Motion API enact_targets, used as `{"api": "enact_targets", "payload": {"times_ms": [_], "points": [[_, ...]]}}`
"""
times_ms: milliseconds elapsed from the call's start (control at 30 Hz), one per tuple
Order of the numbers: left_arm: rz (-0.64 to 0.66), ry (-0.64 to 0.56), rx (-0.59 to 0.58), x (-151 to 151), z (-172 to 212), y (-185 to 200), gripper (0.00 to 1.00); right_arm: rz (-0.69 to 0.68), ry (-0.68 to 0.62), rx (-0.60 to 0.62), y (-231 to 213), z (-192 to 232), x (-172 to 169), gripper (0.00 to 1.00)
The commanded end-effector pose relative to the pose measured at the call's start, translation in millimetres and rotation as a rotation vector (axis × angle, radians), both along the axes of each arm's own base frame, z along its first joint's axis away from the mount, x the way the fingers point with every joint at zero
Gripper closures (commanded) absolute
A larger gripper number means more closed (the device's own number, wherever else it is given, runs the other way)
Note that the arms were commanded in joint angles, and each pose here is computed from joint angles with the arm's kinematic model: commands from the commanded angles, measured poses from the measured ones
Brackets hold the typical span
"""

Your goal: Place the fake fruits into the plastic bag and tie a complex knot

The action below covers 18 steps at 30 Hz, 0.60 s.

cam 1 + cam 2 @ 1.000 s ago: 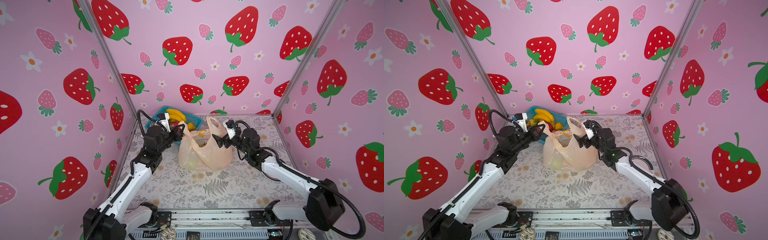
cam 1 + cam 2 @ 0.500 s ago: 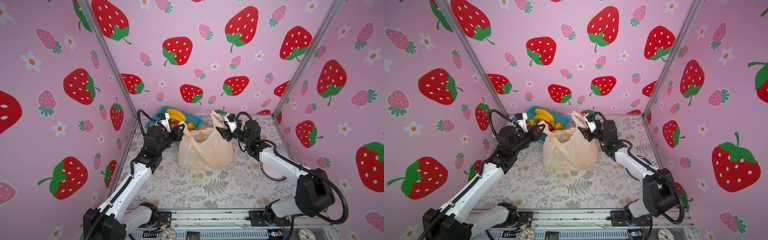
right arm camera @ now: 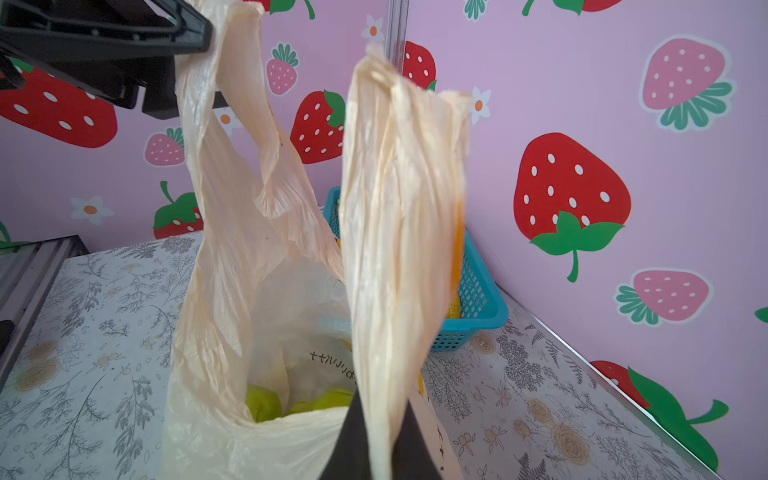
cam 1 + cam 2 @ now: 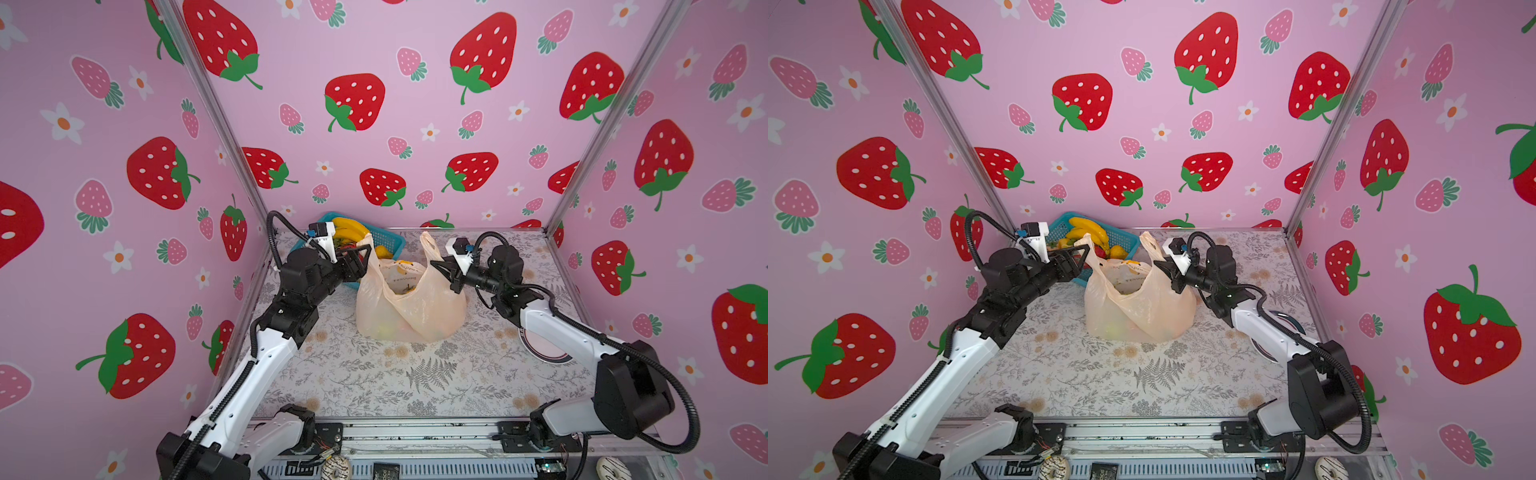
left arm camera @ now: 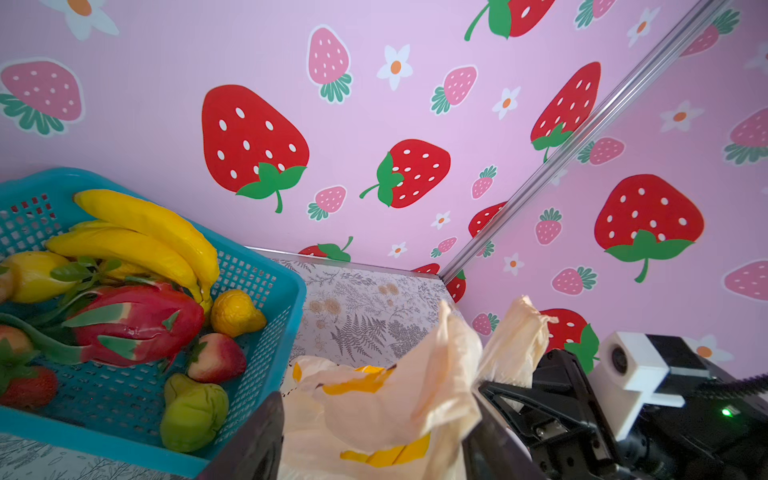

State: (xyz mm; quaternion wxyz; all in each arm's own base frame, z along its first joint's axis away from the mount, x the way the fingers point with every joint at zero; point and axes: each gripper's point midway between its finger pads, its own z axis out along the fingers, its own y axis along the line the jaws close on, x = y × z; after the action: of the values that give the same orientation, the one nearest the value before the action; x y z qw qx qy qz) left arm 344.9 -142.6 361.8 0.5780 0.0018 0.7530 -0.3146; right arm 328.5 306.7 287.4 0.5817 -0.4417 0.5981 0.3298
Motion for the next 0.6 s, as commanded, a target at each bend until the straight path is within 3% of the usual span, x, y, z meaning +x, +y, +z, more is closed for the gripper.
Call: {"api": "enact_targets", "payload": {"times_ms": [0,133,233,333,467,567], "points": [[0.049,-0.136,0.042,-23,42,18,0.31,0.003,-0.021,0.011,-5,12,-5,0.9],[-0.023,-0.277,0.043,-58,68,11,0.31,0.001,0.016,0.015,-4,11,-3,0.9],[-0.264,-0.378,0.082,-93,78,-29,0.34,0.018,0.029,0.021,-2,12,-5,0.9],[-0.484,-0.407,0.158,-117,73,-73,0.36,0.041,0.027,0.023,0,13,-7,0.9],[-0.619,-0.346,0.305,-114,55,-119,0.37,0.081,0.022,0.011,1,11,-14,0.9],[-0.585,-0.262,0.325,-86,51,-132,0.38,0.09,0.016,0.006,0,9,-18,0.9]]}}
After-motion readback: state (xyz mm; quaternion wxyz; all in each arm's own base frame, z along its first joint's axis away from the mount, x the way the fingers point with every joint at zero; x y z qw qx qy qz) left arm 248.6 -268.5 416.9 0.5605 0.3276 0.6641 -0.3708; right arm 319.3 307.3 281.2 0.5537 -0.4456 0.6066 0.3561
